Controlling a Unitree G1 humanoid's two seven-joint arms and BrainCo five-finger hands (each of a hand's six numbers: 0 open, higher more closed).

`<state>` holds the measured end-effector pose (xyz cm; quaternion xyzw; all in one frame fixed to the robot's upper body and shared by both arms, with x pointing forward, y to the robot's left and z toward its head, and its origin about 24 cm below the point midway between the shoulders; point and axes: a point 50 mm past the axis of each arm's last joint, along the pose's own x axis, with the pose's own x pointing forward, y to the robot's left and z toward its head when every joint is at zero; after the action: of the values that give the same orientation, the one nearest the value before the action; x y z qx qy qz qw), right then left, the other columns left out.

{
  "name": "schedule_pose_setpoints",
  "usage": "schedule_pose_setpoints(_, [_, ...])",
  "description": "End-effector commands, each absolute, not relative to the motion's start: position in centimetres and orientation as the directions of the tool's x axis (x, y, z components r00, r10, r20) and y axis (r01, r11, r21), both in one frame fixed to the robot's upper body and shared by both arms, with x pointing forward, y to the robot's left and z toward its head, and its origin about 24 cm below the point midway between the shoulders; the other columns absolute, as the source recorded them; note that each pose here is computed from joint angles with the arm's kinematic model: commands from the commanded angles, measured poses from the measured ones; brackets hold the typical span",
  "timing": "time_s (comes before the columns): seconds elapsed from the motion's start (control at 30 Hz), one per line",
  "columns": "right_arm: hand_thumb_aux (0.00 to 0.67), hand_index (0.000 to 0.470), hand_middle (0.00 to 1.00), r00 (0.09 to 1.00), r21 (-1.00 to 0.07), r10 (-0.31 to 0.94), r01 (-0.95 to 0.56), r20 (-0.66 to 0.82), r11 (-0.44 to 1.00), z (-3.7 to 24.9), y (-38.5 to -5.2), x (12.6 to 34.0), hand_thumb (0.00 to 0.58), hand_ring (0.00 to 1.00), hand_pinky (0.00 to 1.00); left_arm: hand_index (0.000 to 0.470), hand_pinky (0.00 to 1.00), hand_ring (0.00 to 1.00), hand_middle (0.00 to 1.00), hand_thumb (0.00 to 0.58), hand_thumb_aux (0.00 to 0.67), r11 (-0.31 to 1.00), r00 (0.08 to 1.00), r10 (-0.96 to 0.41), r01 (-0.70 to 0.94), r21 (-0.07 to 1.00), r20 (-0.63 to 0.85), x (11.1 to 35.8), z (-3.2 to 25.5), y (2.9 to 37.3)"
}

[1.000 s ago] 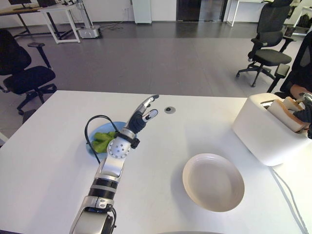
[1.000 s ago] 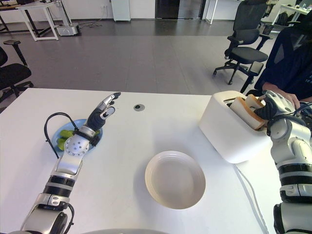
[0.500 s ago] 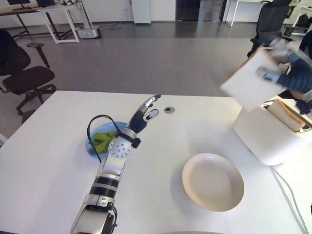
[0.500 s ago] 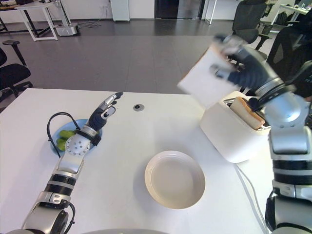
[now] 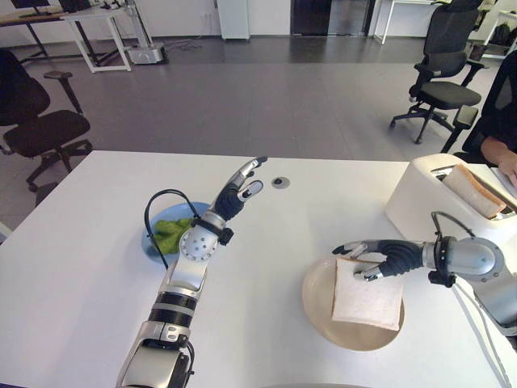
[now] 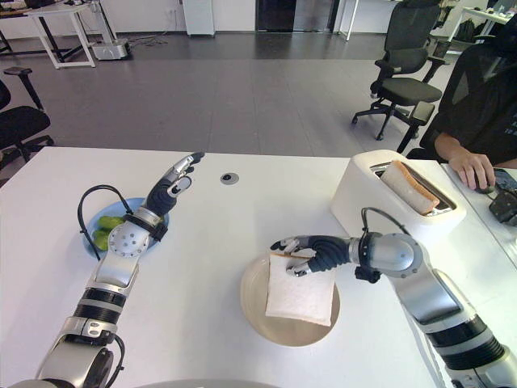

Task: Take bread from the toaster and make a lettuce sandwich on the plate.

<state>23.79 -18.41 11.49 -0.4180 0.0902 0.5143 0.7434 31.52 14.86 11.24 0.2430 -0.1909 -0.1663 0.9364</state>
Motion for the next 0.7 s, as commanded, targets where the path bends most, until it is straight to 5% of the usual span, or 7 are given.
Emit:
schedule_pose_setpoints(0.03, [0.67, 0.47, 0.0, 0.409, -0.49, 0.698, -0.867, -0.588, 0.095, 10.1, -17.5, 23.3, 0.58, 0.0, 0.0, 0.0, 0.0, 0.0, 0.0, 0.0, 0.0, 0.825, 0.867, -0.414, 0.229, 0.517, 0.277, 31.6, 11.5, 14.6])
schedule_pose_setpoints(0.13, [0.67, 0.47, 0.0, 0.399, -0.481, 0.697, -0.872, -0.595, 0.088, 9.4, -17.1, 23.2, 0.58, 0.0, 0.0, 0.0, 0.0, 0.0, 0.0, 0.0, 0.0, 0.824, 0.868, -0.414, 0.229, 0.518, 0.275, 31.6, 11.5, 14.6])
schedule_pose_setpoints(0.17, [0.0, 0.0, 0.0, 0.411, -0.494, 0.693, -0.865, -0.592, 0.091, 9.4, -17.1, 23.4, 0.0, 0.0, 0.0, 0.0, 0.0, 0.0, 0.0, 0.0, 0.0, 0.824, 0.868, -0.414, 0.229, 0.518, 0.275, 31.6, 11.5, 14.7])
schedule_pose_setpoints(0.47, [0.0, 0.0, 0.0, 0.703, -0.712, 0.627, -0.625, -0.336, 0.319, 14.3, -18.4, 27.2, 0.0, 0.0, 0.0, 0.0, 0.0, 0.0, 0.0, 0.0, 0.0, 0.82, 0.862, -0.404, 0.194, 0.538, 0.305, 31.9, 12.3, 15.0])
schedule_pose_setpoints(0.6, [0.0, 0.0, 0.0, 0.825, -0.747, 0.558, -0.426, -0.089, 0.51, 17.4, -19.0, 29.0, 0.0, 0.0, 0.0, 0.0, 0.0, 0.0, 0.0, 0.0, 0.0, 0.719, 0.903, -0.329, 0.051, 0.693, 0.275, 33.0, 13.3, 18.0])
schedule_pose_setpoints(0.7, [0.0, 0.0, 0.0, 0.863, -0.738, 0.505, -0.335, 0.009, 0.586, 18.5, -19.5, 29.4, 0.0, 0.0, 0.0, 0.0, 0.0, 0.0, 0.0, 0.0, 0.0, 0.449, 0.949, -0.225, -0.101, 0.888, 0.222, 33.9, 14.2, 21.6])
